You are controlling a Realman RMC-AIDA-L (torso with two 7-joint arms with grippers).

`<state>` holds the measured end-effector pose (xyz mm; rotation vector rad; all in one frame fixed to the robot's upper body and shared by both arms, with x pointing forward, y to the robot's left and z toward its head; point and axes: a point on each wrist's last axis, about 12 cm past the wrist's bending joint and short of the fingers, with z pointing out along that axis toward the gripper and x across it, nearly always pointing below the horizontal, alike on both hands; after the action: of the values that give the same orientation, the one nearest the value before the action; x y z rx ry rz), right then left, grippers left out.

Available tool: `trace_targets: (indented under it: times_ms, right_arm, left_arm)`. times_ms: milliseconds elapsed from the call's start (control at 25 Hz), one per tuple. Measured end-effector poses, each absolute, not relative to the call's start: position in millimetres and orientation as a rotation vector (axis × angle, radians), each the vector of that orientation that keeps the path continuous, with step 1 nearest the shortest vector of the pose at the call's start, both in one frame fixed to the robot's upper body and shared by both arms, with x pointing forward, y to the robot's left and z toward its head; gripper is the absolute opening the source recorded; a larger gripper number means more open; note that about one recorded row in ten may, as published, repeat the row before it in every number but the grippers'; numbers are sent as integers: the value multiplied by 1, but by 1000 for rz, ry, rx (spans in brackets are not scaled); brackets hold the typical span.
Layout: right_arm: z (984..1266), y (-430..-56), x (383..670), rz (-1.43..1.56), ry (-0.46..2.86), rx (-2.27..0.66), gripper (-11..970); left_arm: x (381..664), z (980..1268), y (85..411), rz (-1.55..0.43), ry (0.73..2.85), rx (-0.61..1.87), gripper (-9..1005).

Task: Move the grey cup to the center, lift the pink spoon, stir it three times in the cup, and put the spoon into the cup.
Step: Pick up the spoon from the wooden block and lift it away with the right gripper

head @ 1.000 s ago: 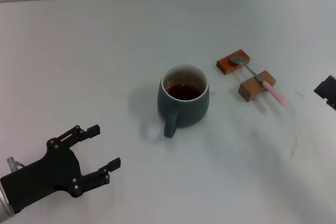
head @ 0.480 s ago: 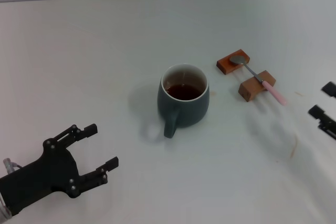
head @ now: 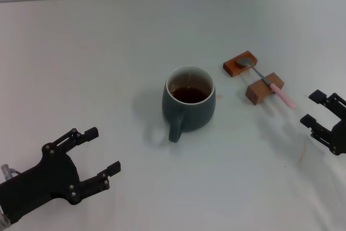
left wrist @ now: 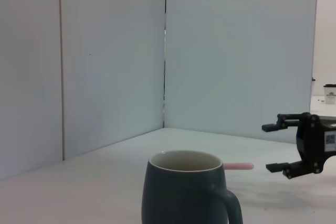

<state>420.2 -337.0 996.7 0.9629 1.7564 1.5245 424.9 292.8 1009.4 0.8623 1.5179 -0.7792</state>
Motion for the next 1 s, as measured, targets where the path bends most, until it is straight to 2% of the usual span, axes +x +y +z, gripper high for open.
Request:
trace_targets:
  times_ms: [1000]
  right_arm:
    - [994,-315,454,1499,1813,947,707]
  left_arm:
    - [425,1011,295,-764,1505,832,829]
